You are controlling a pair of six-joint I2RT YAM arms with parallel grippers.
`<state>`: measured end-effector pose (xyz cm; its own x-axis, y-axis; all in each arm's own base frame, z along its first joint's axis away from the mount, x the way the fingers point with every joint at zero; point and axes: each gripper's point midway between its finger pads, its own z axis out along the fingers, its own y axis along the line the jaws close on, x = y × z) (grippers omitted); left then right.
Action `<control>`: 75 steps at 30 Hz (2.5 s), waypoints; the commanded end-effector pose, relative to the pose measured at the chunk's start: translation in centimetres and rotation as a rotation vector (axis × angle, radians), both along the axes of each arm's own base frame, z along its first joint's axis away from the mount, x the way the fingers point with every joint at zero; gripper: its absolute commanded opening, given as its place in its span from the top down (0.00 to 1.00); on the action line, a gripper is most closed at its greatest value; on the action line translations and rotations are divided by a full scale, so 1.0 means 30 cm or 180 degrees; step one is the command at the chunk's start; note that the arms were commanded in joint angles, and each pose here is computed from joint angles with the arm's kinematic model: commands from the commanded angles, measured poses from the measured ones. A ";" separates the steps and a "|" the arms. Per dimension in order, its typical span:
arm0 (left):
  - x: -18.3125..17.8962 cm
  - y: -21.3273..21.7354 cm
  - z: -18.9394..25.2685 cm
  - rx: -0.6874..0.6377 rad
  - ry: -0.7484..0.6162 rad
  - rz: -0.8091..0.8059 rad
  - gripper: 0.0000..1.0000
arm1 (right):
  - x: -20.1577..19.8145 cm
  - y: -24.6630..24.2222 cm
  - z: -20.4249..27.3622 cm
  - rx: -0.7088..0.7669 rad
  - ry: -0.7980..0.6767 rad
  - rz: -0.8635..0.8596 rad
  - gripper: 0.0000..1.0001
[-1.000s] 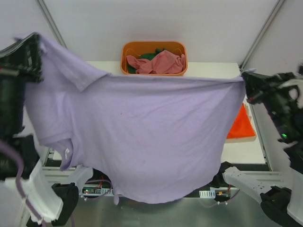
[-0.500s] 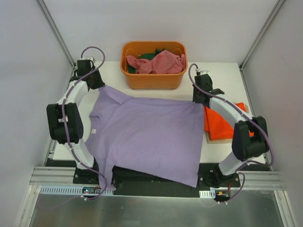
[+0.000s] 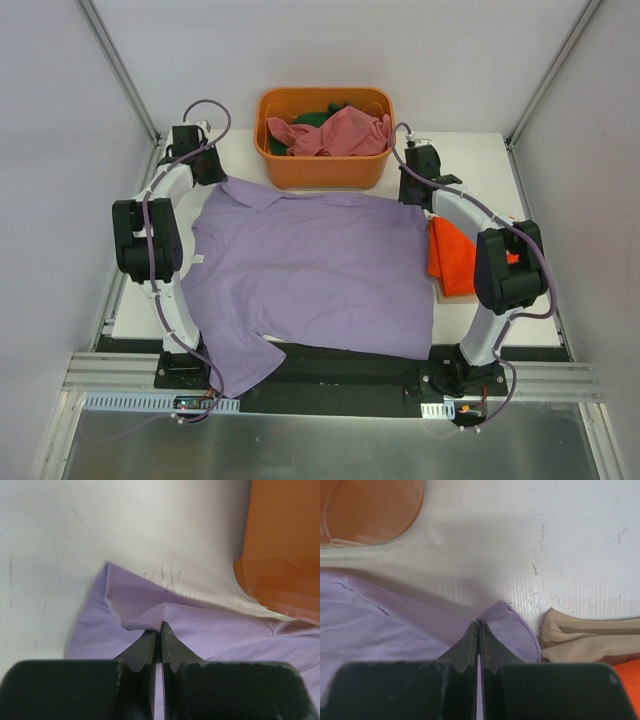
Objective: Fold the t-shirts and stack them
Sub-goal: Fold the flattened tshirt in 1/3 of the way
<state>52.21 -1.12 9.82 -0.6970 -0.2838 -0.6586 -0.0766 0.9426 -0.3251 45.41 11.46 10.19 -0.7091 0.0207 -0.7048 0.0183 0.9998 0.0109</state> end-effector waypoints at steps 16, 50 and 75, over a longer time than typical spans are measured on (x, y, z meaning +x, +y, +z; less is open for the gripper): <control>-0.495 -0.029 0.165 -0.0570 -0.0011 0.0895 1.00 | -0.128 -0.001 0.156 0.0228 -0.0203 0.0187 0.99; -0.972 -0.042 -0.016 -0.0791 0.0848 0.1708 0.98 | -0.392 -0.087 0.068 0.0140 0.0335 0.0036 0.94; -0.608 -0.075 0.035 -0.1013 0.0543 0.1321 0.01 | -0.341 0.178 0.024 0.0763 0.0673 0.0553 0.04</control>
<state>29.71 -3.11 11.49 -0.5503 -0.7500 -0.3668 -0.5479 0.6559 -0.5192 32.57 14.31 11.46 -0.8331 0.0247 -0.5526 -0.1157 0.9691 0.2178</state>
